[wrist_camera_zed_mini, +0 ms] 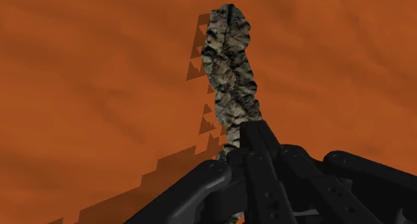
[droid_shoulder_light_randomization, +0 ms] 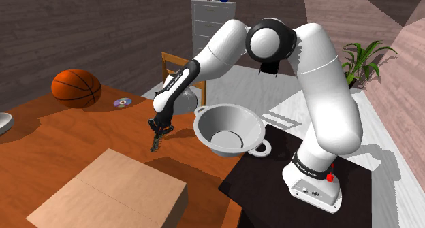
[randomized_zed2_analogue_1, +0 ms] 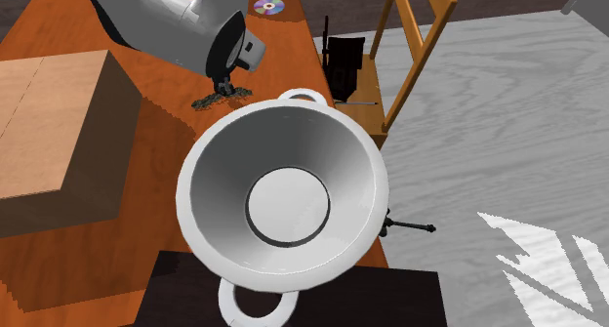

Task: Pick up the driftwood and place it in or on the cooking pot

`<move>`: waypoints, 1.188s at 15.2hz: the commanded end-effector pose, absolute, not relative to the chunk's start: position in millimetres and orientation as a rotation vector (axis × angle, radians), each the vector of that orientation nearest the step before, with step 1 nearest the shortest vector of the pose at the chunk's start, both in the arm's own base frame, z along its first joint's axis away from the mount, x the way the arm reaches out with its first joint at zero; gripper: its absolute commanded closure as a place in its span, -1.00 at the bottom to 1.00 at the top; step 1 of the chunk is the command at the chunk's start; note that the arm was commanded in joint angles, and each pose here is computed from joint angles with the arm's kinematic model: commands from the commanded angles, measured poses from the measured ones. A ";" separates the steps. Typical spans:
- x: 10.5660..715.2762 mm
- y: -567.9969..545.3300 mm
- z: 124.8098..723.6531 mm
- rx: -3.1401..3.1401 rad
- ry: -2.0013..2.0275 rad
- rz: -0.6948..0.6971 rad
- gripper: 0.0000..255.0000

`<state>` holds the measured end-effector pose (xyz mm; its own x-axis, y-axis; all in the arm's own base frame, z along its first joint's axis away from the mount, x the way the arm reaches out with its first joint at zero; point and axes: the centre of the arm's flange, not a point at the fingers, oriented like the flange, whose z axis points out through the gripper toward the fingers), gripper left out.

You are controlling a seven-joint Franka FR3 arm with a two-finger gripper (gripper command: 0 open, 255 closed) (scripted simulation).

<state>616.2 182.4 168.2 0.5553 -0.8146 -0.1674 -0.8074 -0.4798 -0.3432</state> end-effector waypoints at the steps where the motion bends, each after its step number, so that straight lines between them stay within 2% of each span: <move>1: 616.2 182.4 168.2 -2.412 1.322 -0.026 -1.00; 4: 661.9 203.6 194.9 -2.794 1.276 0.038 -1.00; 11: 662.2 206.6 155.0 -2.794 1.276 0.038 -1.00; 18: 662.2 206.6 155.0 -2.794 1.276 0.038 -1.00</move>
<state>662.2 206.6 155.0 0.6549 -0.7540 -0.0513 -0.7557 -0.6527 -0.0534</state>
